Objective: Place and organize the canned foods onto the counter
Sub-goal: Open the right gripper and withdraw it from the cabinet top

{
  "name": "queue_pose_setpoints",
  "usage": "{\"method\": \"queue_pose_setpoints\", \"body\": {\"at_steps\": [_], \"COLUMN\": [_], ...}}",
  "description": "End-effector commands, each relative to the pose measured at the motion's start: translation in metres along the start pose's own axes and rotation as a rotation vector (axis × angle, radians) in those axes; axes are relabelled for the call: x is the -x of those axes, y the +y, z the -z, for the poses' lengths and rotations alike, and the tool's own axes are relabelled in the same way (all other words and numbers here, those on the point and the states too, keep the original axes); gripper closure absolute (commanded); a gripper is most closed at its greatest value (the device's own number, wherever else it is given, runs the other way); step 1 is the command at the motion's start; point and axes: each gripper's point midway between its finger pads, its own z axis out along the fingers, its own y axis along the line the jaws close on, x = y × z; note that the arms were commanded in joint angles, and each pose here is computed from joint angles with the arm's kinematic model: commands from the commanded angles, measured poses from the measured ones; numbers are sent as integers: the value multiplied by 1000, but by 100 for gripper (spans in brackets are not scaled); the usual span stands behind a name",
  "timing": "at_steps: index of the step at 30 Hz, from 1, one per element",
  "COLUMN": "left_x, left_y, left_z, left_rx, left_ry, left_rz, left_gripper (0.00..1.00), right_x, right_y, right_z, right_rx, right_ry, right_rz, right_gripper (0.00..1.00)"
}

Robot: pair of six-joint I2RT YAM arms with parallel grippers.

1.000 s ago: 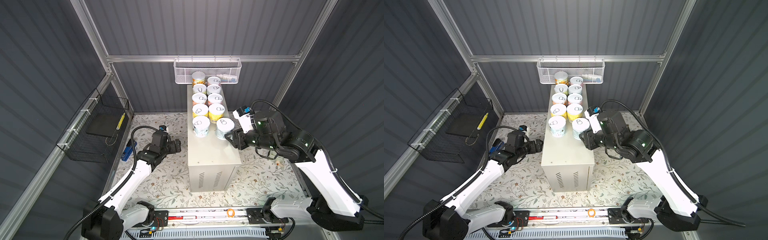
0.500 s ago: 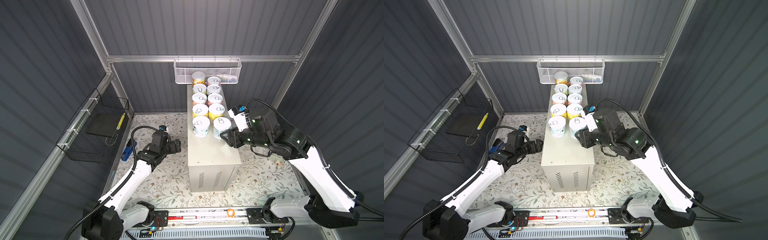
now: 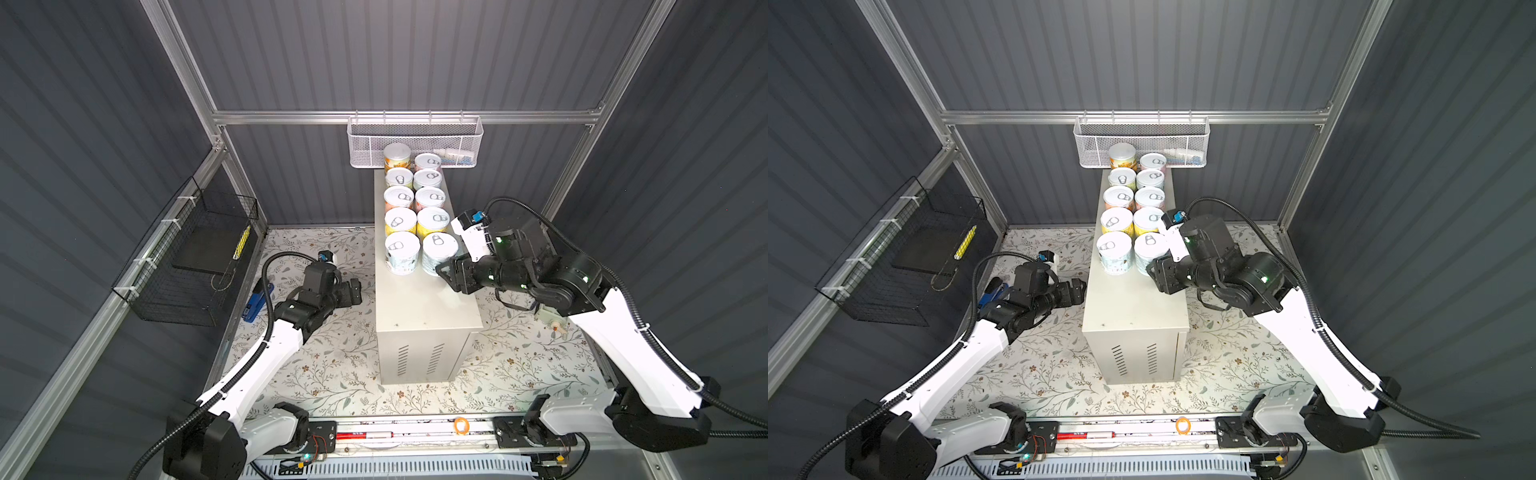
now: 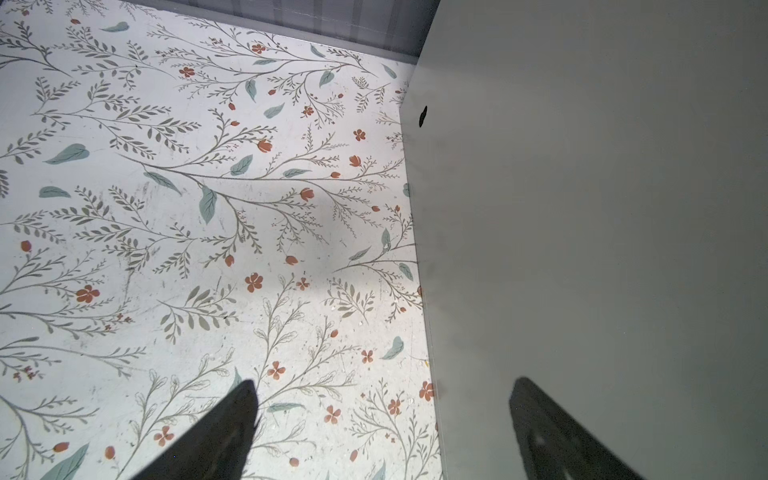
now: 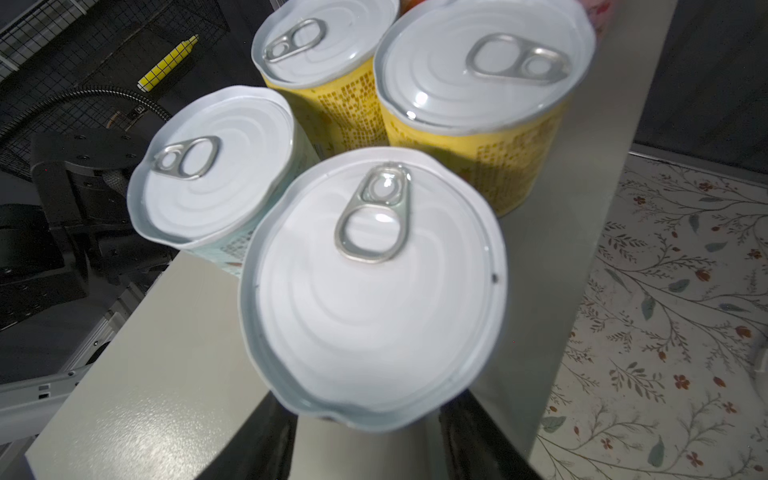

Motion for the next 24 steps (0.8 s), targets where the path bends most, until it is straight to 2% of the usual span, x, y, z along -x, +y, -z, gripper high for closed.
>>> {"method": "queue_pose_setpoints", "body": {"at_steps": [1,11,17,20,21,24], "left_x": [8,9,15,19,20,23], "left_y": [0,1,8,16,20,42], "left_z": [3,4,11,14,14,18], "left_rx": [8,12,51,100,123,238], "left_ry": [-8,-12,-41,-60,-69,-125], "left_rz": [-2,1,-3,7,14,71], "left_gripper": [4,4,1,1,0,0], "right_x": [4,3,5,1,-1,-17], "right_y": [2,-1,-23,-43,-53,-88], "right_z": [-1,4,54,83,91,91], "right_rx": [6,-12,-106,-190,-235,-365], "right_ry": [-16,-19,-113,-191,-216,-219], "right_rz": [14,8,-14,-34,-45,-91], "right_gripper": [42,41,36,28,21,11]}}
